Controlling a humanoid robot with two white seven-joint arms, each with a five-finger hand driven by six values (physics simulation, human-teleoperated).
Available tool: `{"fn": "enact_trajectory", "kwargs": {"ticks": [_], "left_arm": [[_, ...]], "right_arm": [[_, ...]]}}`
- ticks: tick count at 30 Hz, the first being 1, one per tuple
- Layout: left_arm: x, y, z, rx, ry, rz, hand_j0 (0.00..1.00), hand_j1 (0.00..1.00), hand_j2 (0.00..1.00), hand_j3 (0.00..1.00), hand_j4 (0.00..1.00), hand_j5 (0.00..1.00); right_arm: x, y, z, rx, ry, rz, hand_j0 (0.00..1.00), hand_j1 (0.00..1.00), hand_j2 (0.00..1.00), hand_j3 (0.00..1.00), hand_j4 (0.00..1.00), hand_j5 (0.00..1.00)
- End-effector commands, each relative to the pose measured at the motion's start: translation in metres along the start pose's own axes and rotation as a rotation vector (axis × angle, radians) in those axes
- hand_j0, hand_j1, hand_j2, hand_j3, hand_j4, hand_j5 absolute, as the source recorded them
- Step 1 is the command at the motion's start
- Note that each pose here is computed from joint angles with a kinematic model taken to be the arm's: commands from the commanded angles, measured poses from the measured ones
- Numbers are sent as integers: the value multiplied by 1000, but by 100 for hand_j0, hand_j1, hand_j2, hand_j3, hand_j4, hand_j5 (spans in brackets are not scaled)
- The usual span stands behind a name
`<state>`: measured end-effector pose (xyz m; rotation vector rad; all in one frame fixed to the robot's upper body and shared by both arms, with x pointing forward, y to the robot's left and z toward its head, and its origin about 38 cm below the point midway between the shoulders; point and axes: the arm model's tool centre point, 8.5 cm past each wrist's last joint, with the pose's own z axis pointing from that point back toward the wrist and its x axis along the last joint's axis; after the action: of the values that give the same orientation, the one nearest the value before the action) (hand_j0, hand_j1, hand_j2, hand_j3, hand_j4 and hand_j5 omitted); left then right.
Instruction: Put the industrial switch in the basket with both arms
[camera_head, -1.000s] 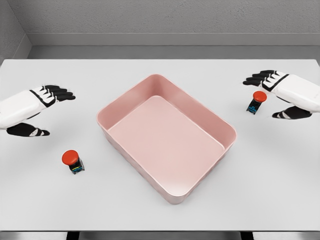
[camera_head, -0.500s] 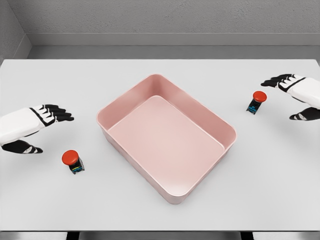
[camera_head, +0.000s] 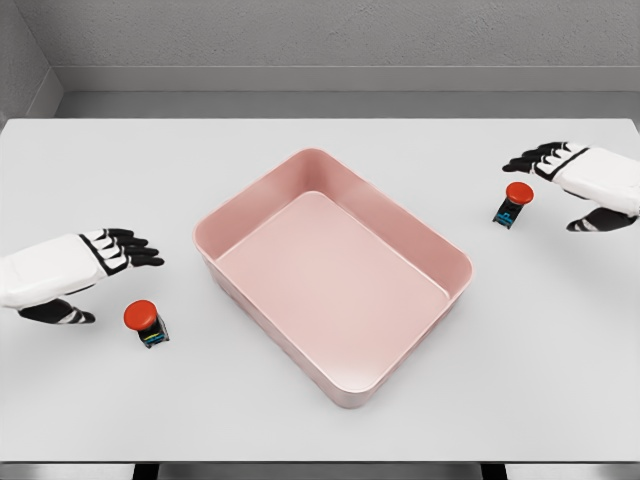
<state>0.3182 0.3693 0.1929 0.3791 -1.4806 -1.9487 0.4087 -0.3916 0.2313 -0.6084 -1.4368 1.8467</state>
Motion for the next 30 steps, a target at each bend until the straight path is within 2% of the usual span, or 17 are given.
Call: {"fn": "enact_trajectory", "kwargs": {"ticks": [1,6,10,12,14,17,20,22,23,30], "left_arm": [[2,-3,-2,-6,-3,-5,100,100,100,100,100,100],[4,-8,-6,-11,-9,-8,100,100,100,100,100,100],[7,-13,-10,-21,-18,-8,100,100,100,100,100,100],[8,-13,-10,-22,-19,-10,100,100,100,100,100,100],[12,-16,-13,-35,-33,-18,100,100,100,100,100,100],[14,-18,-15,-36,-39,-19,100,100,100,100,100,100],[16,-20,-19,-30,-44,-16,100,100,100,100,100,100],[17,-21,-20,-33,-46,-18,100,100,100,100,100,100],[18,-22,-21,-28,-48,-15,100,100,100,100,100,100],[27,-23,-27,-31,-78,-26,100,100,100,100,100,100]], "right_arm": [[9,11,-12,27,-31,-9,100,100,100,100,100,100],[11,5,-24,21,-40,14,100,100,100,100,100,100],[1,18,-38,65,-14,3,100,100,100,100,100,100],[-3,21,-37,73,-5,-6,100,100,100,100,100,100],[-5,32,-38,100,2,-21,100,100,100,100,100,100],[-7,36,-39,112,6,-23,100,100,100,100,100,100],[-12,32,-40,110,21,-15,100,100,100,100,100,100],[-15,36,-46,111,31,-28,100,100,100,100,100,100],[-16,32,-46,103,34,-17,100,100,100,100,100,100],[-10,33,-60,111,16,-2,100,100,100,100,100,100]]}}
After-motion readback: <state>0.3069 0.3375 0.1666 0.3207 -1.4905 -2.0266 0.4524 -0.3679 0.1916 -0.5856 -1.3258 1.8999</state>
